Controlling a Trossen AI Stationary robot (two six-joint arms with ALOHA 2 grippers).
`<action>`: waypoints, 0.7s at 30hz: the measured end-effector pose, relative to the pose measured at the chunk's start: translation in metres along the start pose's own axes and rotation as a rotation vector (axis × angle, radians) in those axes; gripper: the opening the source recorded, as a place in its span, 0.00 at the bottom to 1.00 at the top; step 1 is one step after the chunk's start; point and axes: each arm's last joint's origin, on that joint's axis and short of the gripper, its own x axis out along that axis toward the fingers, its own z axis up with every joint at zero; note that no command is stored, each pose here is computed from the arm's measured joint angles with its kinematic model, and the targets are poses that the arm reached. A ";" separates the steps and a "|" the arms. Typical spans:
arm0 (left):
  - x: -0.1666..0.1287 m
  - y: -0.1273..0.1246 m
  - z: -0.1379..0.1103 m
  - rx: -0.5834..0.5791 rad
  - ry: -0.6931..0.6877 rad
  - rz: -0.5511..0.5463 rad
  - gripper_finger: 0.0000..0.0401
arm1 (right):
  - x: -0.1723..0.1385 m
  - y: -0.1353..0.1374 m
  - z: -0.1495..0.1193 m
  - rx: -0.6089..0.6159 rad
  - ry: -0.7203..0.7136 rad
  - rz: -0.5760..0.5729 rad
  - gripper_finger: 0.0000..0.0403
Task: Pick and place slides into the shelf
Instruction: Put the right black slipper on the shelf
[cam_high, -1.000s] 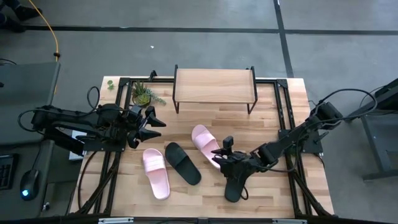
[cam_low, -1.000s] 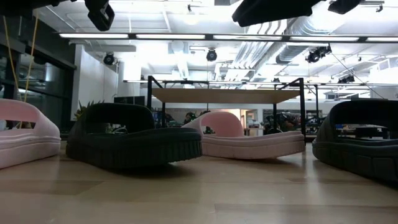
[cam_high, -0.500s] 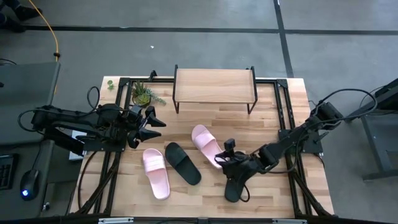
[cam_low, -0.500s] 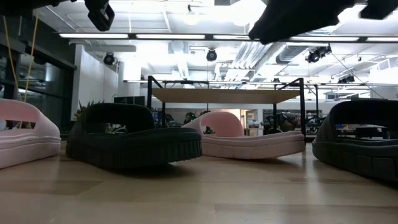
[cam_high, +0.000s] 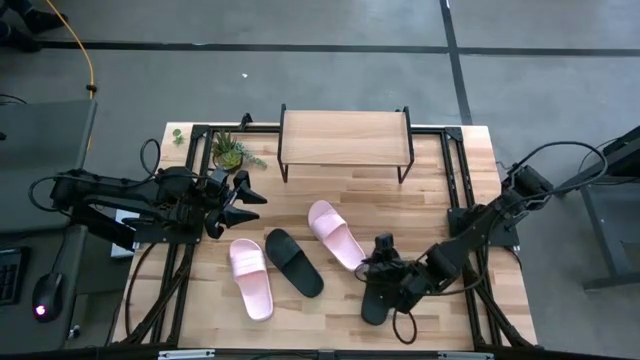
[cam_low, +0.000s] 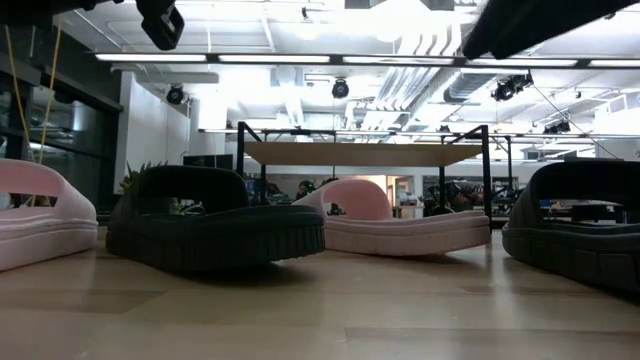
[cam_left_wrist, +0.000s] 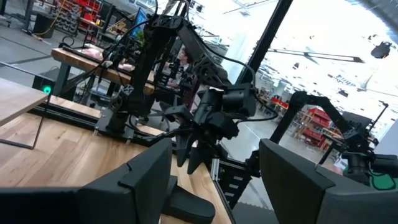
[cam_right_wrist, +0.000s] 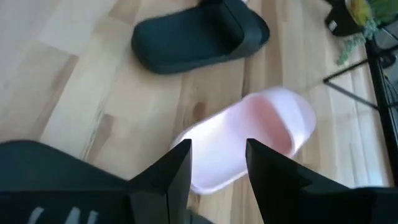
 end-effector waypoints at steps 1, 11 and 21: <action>0.000 0.000 0.000 0.000 0.000 0.000 0.56 | -0.001 0.001 -0.001 -0.002 0.005 -0.006 0.35; 0.000 0.000 0.000 0.000 0.000 0.000 0.56 | -0.009 0.011 -0.008 0.071 0.036 0.026 0.35; 0.000 0.000 0.000 0.000 0.000 0.000 0.56 | -0.015 0.021 -0.006 0.084 -0.002 0.058 0.35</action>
